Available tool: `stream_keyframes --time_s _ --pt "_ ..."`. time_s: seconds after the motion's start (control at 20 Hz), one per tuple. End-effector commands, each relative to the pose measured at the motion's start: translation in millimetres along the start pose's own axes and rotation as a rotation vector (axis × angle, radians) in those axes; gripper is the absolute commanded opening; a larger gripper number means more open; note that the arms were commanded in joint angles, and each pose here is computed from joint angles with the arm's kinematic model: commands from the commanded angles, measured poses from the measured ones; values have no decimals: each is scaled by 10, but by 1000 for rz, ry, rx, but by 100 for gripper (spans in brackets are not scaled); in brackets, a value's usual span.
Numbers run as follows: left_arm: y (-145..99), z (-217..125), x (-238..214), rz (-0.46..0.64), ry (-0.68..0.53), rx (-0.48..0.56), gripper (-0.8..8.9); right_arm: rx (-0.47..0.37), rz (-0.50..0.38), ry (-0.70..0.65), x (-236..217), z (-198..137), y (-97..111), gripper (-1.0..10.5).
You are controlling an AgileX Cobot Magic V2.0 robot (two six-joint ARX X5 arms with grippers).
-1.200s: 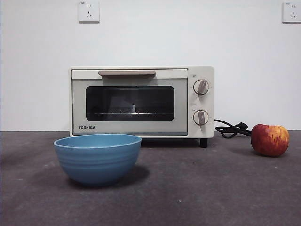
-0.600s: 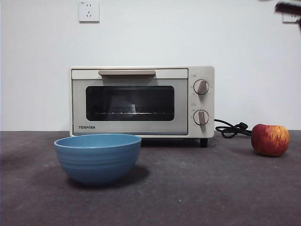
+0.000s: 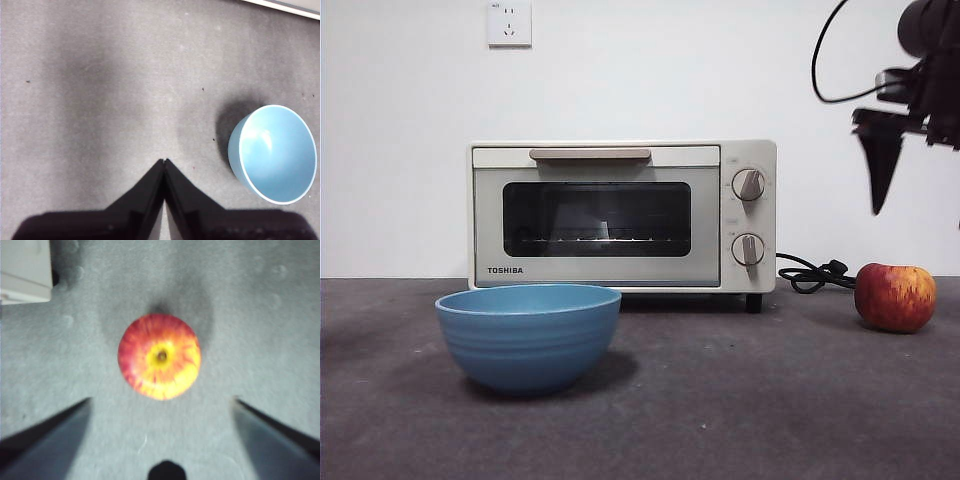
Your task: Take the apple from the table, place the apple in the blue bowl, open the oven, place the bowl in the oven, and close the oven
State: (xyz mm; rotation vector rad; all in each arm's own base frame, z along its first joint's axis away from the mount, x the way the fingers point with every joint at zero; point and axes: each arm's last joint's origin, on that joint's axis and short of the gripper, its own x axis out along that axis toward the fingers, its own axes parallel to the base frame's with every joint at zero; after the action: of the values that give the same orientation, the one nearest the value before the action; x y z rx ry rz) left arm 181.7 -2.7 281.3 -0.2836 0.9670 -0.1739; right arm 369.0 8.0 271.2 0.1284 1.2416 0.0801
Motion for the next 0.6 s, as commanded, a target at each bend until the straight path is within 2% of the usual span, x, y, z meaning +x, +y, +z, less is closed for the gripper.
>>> stream_keyframes --time_s 0.05,0.6 --pt "-16 -3 5 -8 5 19 -4 -16 0 10 150 45 29 576" --pt "-53 -19 16 -18 21 34 -4 -28 -40 39 723 144 136 571"
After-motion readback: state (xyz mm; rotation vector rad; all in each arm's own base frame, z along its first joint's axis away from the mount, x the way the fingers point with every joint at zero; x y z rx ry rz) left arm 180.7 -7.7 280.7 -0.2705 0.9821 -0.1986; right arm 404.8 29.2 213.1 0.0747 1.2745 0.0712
